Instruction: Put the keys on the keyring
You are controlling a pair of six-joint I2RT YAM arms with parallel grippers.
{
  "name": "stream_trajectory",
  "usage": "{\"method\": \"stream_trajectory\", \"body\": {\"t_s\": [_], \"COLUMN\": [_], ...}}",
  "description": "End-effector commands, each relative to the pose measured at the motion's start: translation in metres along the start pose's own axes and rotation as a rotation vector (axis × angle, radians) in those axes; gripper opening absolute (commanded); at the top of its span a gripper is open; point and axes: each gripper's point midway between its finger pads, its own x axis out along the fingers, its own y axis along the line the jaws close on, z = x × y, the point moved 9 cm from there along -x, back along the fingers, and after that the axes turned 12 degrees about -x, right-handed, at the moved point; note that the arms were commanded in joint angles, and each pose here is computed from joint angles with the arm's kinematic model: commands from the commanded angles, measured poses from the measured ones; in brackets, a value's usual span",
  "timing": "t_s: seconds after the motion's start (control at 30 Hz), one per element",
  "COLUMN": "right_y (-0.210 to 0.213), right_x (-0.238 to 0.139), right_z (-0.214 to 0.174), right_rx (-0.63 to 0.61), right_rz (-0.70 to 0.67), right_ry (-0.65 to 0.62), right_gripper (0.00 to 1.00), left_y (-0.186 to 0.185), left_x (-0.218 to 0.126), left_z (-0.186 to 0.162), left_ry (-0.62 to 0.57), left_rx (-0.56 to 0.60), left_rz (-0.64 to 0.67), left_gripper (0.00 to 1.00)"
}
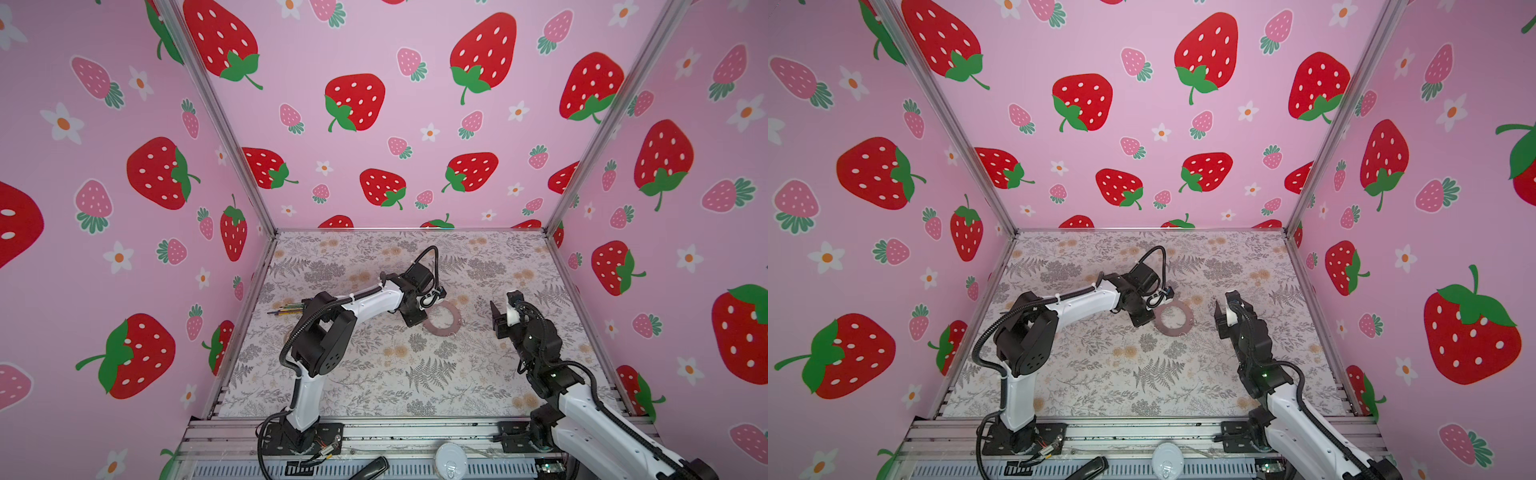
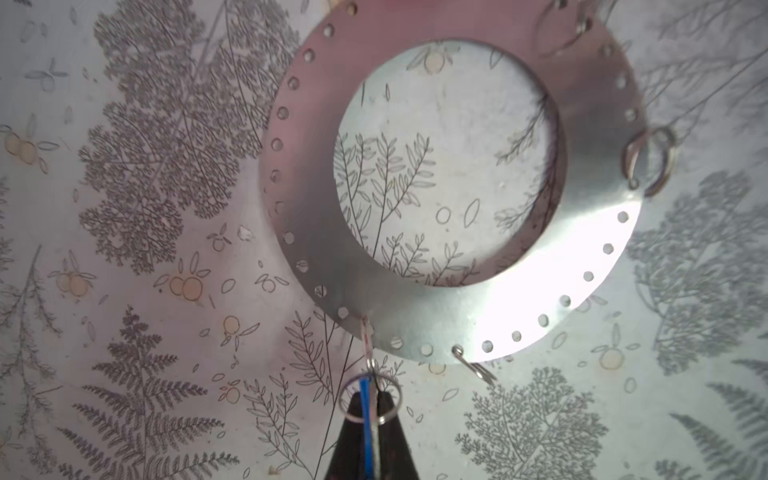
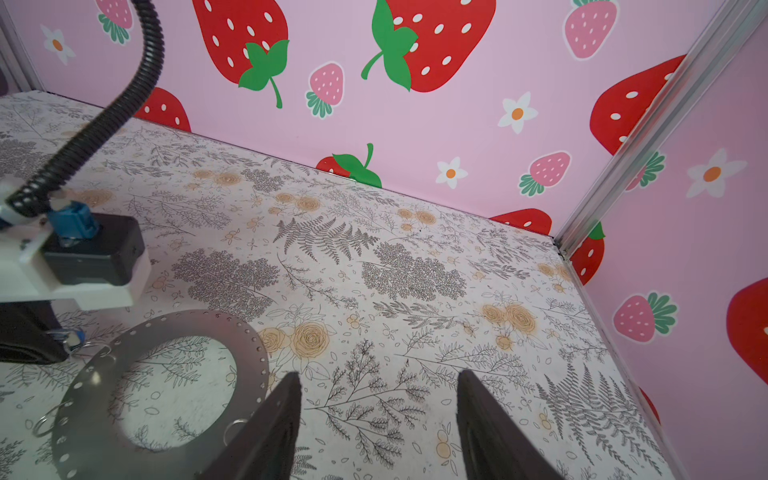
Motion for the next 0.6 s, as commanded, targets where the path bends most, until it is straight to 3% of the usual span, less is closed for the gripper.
{"method": "stream_trajectory", "body": {"t_s": [0.0, 0.4, 0.47, 0.57], "right_y": [-0.003, -0.003, -0.004, -0.005], "right_x": [0.000, 0.002, 0.002, 0.002], "right_z": [0.005, -0.001, 0.000, 0.001], "right_rx": [0.016, 0.031, 0.033, 0.034], "right_rz": [-0.016, -0.022, -0.024, -0.032], "right_ry": [-0.042, -0.044, -0.051, -0.057], "right_gripper": [0.61, 0.61, 0.61, 0.61], "left_y": [0.004, 0.021, 0.021, 0.023], "left_x": [0.003, -0.004, -0.007, -0.014], "left_z": [-0.013, -0.049, -0.051, -0.053], "left_ry": [0.059, 0.124, 0.119, 0.096], "left_rx": [0.023, -0.051, -0.064, -0.092], "left_rz": [0.043, 0.067, 0.070, 0.087], "left_gripper": [0.00, 0.05, 0.24, 0.42]}}
